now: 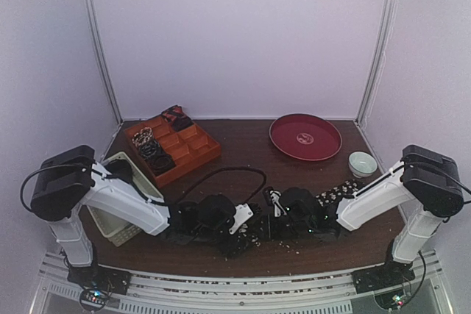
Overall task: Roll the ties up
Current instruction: Roll the tie at the center of the board.
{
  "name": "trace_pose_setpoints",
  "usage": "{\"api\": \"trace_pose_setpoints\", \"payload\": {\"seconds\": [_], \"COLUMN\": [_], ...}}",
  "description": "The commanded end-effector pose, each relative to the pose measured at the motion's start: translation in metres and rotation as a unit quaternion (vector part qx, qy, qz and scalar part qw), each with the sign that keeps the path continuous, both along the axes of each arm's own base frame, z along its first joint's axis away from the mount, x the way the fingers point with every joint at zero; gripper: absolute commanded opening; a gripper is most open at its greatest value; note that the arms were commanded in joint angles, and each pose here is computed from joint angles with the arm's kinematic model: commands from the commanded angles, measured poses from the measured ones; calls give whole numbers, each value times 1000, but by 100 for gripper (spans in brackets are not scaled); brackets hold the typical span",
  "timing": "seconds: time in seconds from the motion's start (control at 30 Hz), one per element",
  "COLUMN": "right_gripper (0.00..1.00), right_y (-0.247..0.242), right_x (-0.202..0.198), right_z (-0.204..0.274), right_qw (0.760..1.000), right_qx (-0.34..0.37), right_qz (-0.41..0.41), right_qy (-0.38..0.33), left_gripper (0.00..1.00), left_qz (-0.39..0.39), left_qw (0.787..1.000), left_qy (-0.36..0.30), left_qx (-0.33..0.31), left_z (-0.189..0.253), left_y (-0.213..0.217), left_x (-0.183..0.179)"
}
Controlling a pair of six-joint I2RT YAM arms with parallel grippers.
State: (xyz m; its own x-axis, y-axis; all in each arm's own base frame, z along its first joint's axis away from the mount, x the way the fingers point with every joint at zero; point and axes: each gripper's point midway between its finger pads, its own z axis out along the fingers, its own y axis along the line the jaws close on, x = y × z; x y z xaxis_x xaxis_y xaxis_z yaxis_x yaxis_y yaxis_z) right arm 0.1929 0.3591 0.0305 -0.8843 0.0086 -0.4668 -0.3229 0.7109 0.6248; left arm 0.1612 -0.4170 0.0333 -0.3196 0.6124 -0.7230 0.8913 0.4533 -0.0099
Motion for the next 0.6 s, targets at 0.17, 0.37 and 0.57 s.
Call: {"api": "trace_pose_setpoints", "payload": {"seconds": [0.17, 0.37, 0.57], "right_gripper": [21, 22, 24], "right_y": [-16, -15, -19], "right_x": [-2, -2, -1], "right_z": [-16, -13, -8], "right_qw": [999, 999, 999], "right_qx": [-41, -36, -35], "right_qz": [-5, -1, -3], "right_qy": [10, 8, 4], "left_gripper": [79, 69, 56], "left_qz": [-17, -50, -65], "left_qw": [1000, 999, 998], "left_qy": [-24, -6, 4], "left_qx": [-8, -13, -2], "left_z": [5, 3, -6], "left_y": [-4, -8, -10], "left_x": [3, -9, -13]}}
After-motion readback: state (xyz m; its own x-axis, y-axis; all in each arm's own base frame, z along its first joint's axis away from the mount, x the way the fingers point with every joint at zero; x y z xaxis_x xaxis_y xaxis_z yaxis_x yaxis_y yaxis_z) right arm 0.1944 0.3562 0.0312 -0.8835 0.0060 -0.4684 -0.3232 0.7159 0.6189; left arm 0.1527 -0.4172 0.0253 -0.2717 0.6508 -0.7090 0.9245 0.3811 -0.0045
